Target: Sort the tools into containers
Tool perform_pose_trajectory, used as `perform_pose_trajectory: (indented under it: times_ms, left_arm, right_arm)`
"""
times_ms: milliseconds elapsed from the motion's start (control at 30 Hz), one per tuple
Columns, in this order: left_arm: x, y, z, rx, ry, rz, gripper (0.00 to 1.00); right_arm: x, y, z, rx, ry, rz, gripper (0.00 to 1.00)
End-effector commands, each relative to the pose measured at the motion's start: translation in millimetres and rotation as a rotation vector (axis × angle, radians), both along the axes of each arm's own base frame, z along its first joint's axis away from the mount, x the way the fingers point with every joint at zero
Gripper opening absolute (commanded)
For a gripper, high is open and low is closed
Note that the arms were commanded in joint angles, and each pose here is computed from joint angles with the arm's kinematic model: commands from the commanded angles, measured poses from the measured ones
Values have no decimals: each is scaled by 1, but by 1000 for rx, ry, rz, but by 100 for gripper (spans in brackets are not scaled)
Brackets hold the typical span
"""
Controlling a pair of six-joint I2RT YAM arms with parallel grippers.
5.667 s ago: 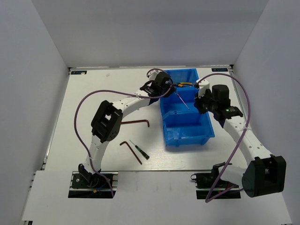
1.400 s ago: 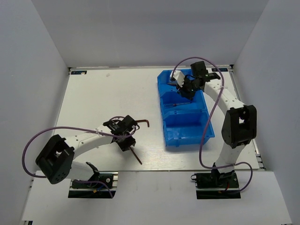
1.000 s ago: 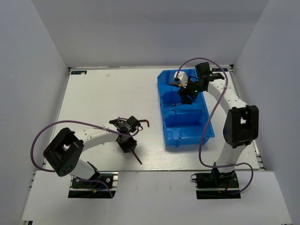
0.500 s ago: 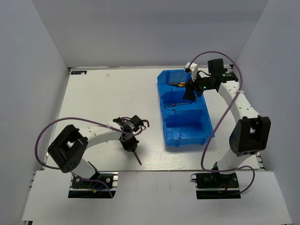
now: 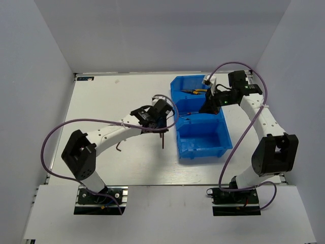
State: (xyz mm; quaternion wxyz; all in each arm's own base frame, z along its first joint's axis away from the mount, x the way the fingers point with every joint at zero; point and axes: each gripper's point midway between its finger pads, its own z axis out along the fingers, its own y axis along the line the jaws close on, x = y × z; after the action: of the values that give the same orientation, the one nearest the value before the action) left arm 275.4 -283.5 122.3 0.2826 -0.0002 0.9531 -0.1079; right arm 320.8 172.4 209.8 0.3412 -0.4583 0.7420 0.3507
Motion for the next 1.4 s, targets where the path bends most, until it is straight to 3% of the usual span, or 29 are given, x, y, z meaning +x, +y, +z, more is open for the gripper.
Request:
perform_pose_trajectory:
  times_ms: [0,200,333,633,667,700,733,800,833,1067,1167,1200,1267,1300,1333,1367]
  left_arm:
    - [23,-34,35,-25,-196,-287,0]
    - [39,-101,71,-220,-324,-501,0]
    - [33,-143,95,-375,-394,-612,0]
    - [8,-187,88,-512,-366,-827,0]
    - [8,-186,82,-500,-342,-826,13]
    - [3,-188,80,-498,-332,-834,25]
    - [5,-186,80,-480,-325,-819,33]
    - [11,-181,84,-457,-346,-784,50]
    - [13,-179,90,-449,-370,-776,54]
    - [13,-149,129,-404,-434,-691,60]
    - [21,-100,148,-354,-472,-500,45]
    - [28,-66,127,-252,-454,-375,40]
    - [25,-4,128,-186,-470,-159,37]
    - [17,33,108,-97,-400,-65,39]
    - [10,57,101,-104,-354,74,46]
    - [1,93,96,-63,-349,190,62]
  right_arm:
    - [-9,0,15,52,-9,23,0]
    - [28,-31,18,15,-75,-206,0]
    - [25,-39,12,33,-42,-241,0]
    - [32,-63,21,72,-46,-311,0]
    - [32,-62,25,96,-40,-298,12]
    - [32,-62,22,93,-30,-296,12]
    - [32,-63,26,110,-27,-292,30]
    - [28,-60,32,135,-22,-273,44]
    - [29,-61,32,139,-25,-272,46]
    - [22,-44,36,152,-20,-154,47]
    - [11,-15,21,62,-36,-7,44]
    - [3,-8,15,39,-7,26,43]
    - [-8,22,0,-46,-51,157,43]
    - [-10,30,-8,-66,-48,187,43]
    - [-17,49,-15,-84,-48,246,43]
    - [-14,53,-23,-137,-57,253,43]
